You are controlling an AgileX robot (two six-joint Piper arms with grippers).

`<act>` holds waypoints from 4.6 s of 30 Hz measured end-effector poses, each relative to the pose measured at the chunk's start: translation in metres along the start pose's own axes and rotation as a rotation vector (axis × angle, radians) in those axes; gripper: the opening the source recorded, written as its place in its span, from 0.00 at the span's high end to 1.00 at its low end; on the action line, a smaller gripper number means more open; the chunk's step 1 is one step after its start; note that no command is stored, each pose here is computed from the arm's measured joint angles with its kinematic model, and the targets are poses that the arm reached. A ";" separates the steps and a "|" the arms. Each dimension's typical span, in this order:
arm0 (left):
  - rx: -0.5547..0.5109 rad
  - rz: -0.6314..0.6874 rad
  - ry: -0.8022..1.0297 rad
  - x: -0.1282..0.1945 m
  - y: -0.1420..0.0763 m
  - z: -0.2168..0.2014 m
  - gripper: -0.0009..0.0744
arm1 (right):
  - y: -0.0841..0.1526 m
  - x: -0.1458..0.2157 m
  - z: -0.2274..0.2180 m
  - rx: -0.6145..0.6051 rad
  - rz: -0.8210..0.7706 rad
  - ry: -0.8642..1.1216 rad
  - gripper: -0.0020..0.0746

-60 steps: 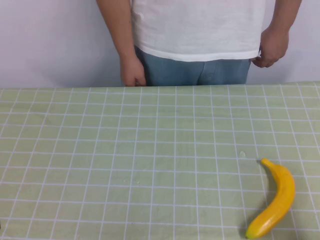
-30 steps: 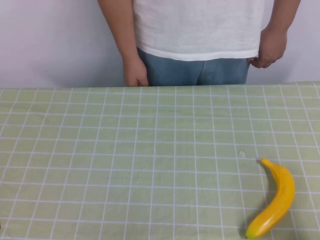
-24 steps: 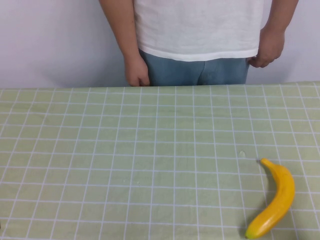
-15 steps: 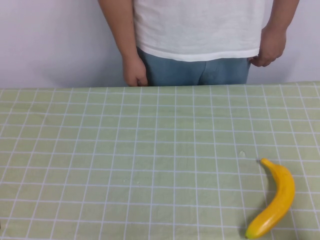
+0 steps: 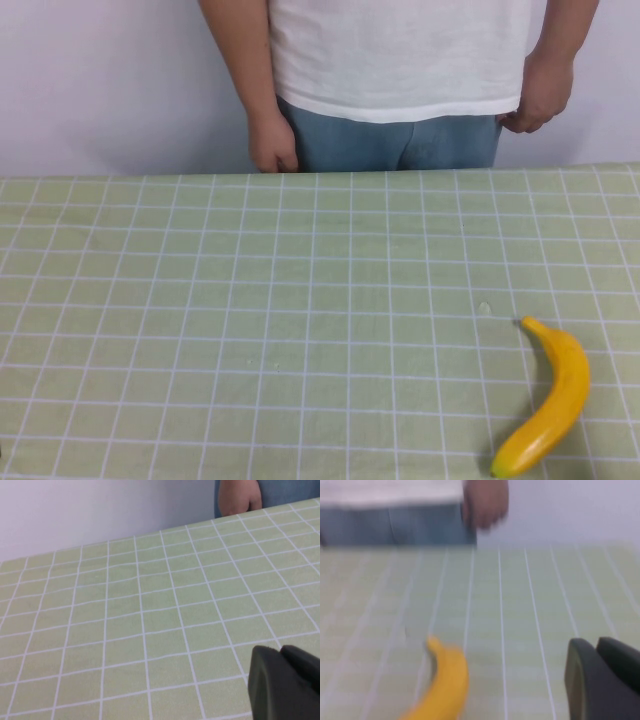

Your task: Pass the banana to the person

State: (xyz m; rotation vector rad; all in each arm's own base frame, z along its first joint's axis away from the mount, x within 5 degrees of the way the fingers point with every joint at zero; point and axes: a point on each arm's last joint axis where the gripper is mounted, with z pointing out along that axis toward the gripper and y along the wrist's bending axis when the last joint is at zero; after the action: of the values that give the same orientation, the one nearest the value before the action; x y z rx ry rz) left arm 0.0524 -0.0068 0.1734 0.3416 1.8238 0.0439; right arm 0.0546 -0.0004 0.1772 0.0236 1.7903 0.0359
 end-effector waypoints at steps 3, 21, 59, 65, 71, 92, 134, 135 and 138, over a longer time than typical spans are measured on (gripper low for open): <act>0.000 0.000 0.000 0.000 0.000 0.000 0.99 | 0.002 -0.011 -0.001 -0.017 0.000 -0.120 0.98; 0.000 0.000 0.000 0.000 0.000 0.000 0.99 | 0.007 -0.063 -0.026 -0.101 0.045 -0.762 0.98; 0.000 0.000 0.000 0.000 0.000 0.000 0.99 | 0.036 -0.116 0.077 -0.157 0.320 0.917 0.69; 0.000 0.000 0.000 0.000 0.000 0.000 0.99 | 0.044 -0.097 0.105 -0.160 0.375 1.061 0.39; 0.000 0.000 0.000 0.000 0.000 0.000 0.99 | 0.067 -0.077 0.126 -0.110 0.360 1.125 0.36; 0.000 0.000 0.000 0.000 0.000 0.000 0.99 | 0.085 -0.010 0.180 0.097 0.425 1.250 0.35; -0.001 0.000 0.000 0.000 0.000 0.000 0.99 | 0.089 -0.133 0.178 -0.282 -0.078 0.622 0.63; -0.001 0.000 0.000 0.000 0.000 0.000 0.99 | 0.091 -0.145 0.178 -0.306 -0.132 0.612 0.63; -0.001 0.000 0.000 0.000 0.000 0.000 0.99 | 0.096 -0.177 0.180 -0.372 -0.288 0.583 0.63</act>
State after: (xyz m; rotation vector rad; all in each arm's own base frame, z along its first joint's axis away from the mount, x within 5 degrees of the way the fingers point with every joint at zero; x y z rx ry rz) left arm 0.0524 -0.0068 0.1734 0.3412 1.8238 0.0445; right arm 0.2684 0.0916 0.3148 -0.5617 2.3233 0.1840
